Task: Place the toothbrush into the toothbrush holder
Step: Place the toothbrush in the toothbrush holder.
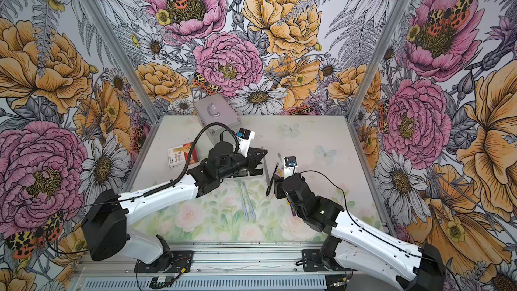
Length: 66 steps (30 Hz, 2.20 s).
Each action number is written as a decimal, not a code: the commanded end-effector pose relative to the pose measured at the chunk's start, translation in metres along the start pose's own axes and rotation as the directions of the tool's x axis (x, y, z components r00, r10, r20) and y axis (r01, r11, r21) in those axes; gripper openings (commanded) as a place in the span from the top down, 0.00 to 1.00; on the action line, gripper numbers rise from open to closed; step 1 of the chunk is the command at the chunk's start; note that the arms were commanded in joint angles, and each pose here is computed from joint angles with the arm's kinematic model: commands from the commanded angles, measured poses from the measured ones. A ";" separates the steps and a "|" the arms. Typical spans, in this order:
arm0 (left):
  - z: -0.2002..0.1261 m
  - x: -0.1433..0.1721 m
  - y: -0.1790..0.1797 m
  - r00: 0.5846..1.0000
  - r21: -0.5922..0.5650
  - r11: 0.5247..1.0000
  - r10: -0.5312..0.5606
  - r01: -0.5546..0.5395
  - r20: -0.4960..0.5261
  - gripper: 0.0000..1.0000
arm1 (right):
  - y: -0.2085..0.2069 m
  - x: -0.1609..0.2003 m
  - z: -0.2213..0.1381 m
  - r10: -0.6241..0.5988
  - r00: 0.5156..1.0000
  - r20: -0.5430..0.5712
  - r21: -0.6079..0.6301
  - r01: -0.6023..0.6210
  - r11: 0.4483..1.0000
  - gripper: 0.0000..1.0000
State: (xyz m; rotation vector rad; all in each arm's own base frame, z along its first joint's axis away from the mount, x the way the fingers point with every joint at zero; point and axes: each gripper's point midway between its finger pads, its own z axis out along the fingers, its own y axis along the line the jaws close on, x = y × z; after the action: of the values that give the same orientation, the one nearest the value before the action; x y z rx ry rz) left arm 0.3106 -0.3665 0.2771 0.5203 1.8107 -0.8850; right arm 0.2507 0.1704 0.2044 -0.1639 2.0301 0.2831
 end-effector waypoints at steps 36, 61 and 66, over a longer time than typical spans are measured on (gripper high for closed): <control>0.006 -0.057 0.100 0.931 -0.403 0.884 0.324 -0.235 0.167 1.00 | -0.042 0.020 0.010 0.102 0.995 -0.022 0.107 -0.099 0.989 0.40; 0.055 0.039 0.132 0.974 -0.376 0.899 0.216 -0.225 -0.066 1.00 | -0.050 0.029 0.012 0.119 0.992 -0.037 0.129 -0.113 0.985 0.40; 0.060 0.049 0.140 0.975 -0.408 0.886 0.205 -0.221 -0.083 1.00 | -0.050 0.031 0.013 0.119 0.992 -0.042 0.130 -0.113 0.985 0.40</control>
State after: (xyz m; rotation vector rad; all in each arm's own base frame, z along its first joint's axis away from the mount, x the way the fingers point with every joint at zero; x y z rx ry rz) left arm 0.4208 -0.3247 0.1717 0.4535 1.8660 -0.3570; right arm 0.2597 0.1280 0.1692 0.0136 2.0943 0.2262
